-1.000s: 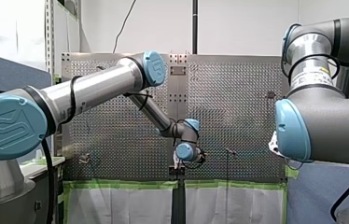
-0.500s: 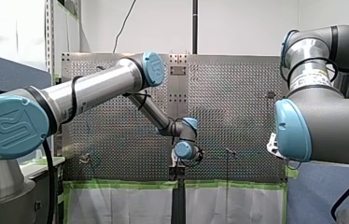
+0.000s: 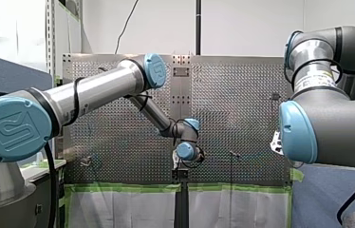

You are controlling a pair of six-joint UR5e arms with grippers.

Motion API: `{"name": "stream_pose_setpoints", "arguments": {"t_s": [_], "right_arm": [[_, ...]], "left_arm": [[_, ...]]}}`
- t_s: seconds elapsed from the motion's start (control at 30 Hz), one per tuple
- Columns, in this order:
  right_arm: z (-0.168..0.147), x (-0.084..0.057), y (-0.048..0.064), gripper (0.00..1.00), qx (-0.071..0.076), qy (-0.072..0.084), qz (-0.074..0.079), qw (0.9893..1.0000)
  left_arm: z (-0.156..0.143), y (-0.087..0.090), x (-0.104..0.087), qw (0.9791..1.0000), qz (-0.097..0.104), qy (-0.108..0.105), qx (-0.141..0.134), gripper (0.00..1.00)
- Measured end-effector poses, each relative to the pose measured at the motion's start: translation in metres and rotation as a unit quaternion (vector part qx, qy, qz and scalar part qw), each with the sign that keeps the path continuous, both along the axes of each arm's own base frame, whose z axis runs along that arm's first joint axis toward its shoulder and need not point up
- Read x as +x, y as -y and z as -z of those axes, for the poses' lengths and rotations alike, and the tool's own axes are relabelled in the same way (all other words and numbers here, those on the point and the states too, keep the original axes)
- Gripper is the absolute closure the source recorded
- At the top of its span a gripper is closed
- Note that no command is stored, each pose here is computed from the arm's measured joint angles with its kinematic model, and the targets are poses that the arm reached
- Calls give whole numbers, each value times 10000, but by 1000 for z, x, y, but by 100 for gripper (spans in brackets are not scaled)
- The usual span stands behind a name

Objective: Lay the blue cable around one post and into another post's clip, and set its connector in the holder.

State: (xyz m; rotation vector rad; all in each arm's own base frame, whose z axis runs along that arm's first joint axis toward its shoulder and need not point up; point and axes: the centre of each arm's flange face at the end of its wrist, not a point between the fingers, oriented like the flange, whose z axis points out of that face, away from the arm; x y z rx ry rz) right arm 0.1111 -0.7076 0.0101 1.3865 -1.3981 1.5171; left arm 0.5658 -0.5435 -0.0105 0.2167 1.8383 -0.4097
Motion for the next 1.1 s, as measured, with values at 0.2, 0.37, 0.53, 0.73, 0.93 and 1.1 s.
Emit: {"name": "stream_pose_setpoints", "arguments": {"t_s": [0.2, 0.37, 0.53, 0.73, 0.93, 1.1], "right_arm": [[-7, 7, 8, 100, -154, -38, 19, 9999], [-11, 10, 13, 100, -242, -60, 60, 9997], [-14, 11, 17, 100, -345, -76, 114, 9993], [-16, 12, 19, 100, -365, -84, 150, 9992], [-14, 13, 18, 100, -307, -97, 147, 9994], [-13, 14, 17, 100, -257, -98, 136, 9995]], "left_arm": [[-4, -6, 10, 9999, -136, 46, -7, 100], [-7, -10, 16, 9998, -205, 66, -12, 100], [-8, -13, 19, 9997, -240, 67, -7, 100], [-8, -15, 20, 9997, -259, 42, 14, 100], [-7, -13, 18, 9997, -220, 58, 107, 63], [-8, -4, 9, 9995, -88, 125, 273, 0]]}}
